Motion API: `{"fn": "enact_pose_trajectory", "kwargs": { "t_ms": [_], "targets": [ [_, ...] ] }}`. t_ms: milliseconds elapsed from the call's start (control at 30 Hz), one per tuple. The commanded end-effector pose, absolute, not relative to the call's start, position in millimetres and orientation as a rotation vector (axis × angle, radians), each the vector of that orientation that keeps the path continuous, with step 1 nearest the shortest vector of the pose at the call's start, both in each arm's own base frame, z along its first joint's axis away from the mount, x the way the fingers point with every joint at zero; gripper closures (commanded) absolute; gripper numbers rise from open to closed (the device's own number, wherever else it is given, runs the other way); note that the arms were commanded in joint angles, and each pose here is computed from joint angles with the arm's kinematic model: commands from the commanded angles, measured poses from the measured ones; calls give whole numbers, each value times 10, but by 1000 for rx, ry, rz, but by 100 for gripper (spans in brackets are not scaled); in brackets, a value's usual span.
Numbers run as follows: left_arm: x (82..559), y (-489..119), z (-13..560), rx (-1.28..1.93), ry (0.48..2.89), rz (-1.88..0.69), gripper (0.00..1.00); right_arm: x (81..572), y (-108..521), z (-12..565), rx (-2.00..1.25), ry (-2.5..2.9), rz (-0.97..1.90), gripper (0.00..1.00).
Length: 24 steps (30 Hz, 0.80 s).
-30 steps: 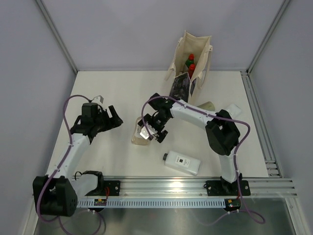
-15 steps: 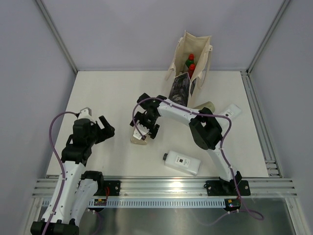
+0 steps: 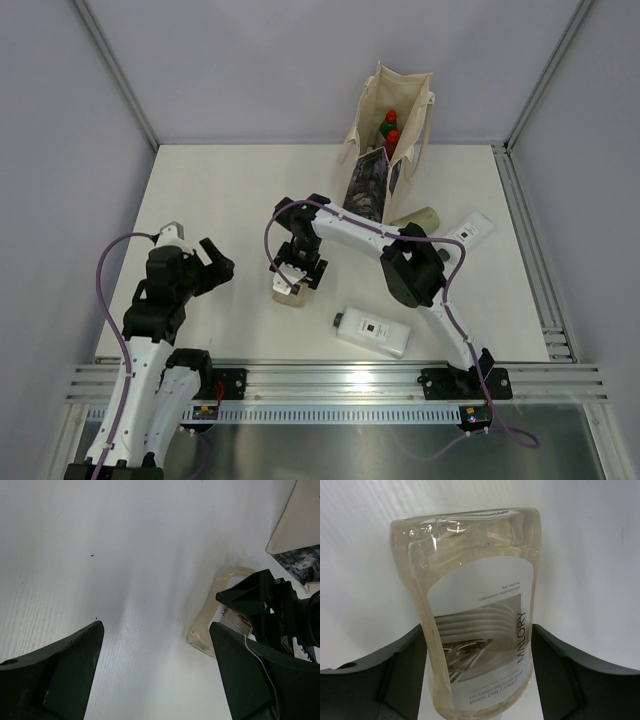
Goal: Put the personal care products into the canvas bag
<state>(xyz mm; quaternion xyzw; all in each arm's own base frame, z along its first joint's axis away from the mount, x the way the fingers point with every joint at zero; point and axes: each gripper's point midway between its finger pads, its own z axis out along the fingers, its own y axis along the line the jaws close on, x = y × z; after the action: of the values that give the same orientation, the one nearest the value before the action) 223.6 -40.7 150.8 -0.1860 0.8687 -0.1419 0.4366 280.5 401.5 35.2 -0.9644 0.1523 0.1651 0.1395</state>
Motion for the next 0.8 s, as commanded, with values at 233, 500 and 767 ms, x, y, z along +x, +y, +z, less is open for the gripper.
{"fn": "enact_pose_trajectory", "kwargs": {
  "t_ms": [233, 500, 767],
  "targets": [
    [2312, -511, 1709, -448, 2079, -445, 8, 2329, 3259, 181, -3046, 761, 611, 15],
    [2303, -522, 1744, -450, 2081, -454, 8, 2297, 3394, -21, -2985, 876, 554, 0],
    [2246, -505, 1748, -469, 2073, -452, 7, 2271, 3413, -118, -2971, 935, 565, 15]
  ]
}}
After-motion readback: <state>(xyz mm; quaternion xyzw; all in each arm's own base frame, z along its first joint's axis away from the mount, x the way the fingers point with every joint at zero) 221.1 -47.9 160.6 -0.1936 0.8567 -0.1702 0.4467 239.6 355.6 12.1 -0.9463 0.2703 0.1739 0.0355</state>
